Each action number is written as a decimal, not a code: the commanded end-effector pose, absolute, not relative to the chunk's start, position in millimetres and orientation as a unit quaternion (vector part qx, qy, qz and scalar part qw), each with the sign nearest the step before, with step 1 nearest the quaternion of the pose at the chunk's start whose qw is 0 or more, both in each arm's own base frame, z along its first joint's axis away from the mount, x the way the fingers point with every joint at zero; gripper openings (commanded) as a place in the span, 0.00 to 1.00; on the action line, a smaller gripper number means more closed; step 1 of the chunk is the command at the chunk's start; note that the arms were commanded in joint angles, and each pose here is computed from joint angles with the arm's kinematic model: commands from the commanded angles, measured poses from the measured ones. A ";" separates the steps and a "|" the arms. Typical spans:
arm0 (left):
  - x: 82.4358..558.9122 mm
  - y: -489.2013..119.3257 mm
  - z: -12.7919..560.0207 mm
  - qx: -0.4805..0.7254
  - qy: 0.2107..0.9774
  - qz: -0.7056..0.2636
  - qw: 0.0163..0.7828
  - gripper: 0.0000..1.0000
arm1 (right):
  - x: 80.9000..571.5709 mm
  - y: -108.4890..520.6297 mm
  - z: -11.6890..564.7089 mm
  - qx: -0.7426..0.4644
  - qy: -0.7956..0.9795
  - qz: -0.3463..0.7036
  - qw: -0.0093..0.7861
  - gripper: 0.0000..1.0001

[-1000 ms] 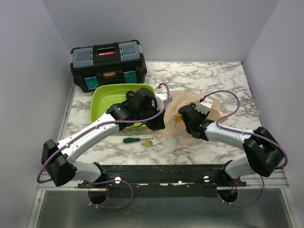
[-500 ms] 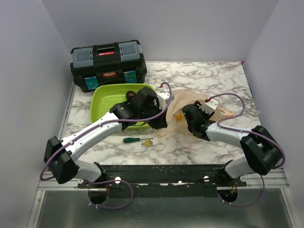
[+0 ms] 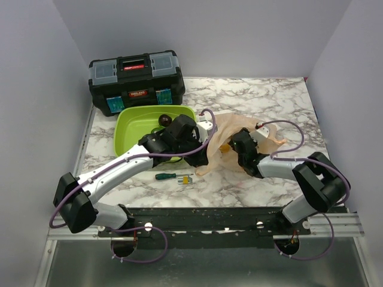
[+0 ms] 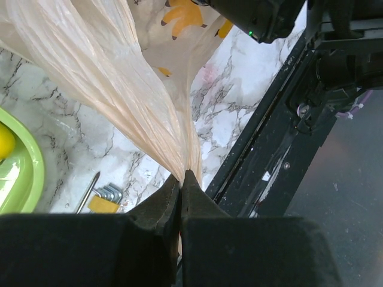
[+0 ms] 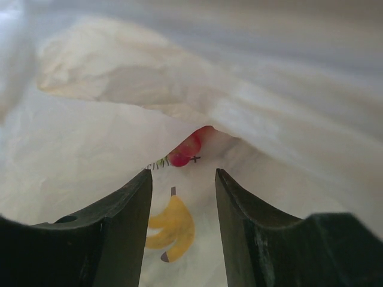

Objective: Take the fake fruits out of the plastic bag
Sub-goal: Take out the fake fruit from the plastic bag.

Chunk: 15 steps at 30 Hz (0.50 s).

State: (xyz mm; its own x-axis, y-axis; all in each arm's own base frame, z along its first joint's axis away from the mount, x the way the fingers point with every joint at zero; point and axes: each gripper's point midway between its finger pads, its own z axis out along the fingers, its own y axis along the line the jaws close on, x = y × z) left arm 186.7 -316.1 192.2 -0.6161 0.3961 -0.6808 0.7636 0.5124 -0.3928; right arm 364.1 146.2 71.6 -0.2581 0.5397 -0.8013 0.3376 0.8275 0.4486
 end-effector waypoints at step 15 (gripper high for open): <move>168.0 -323.9 199.8 0.388 0.803 -0.344 0.292 0.00 | 398.0 154.2 58.7 0.338 0.756 0.124 0.547 0.55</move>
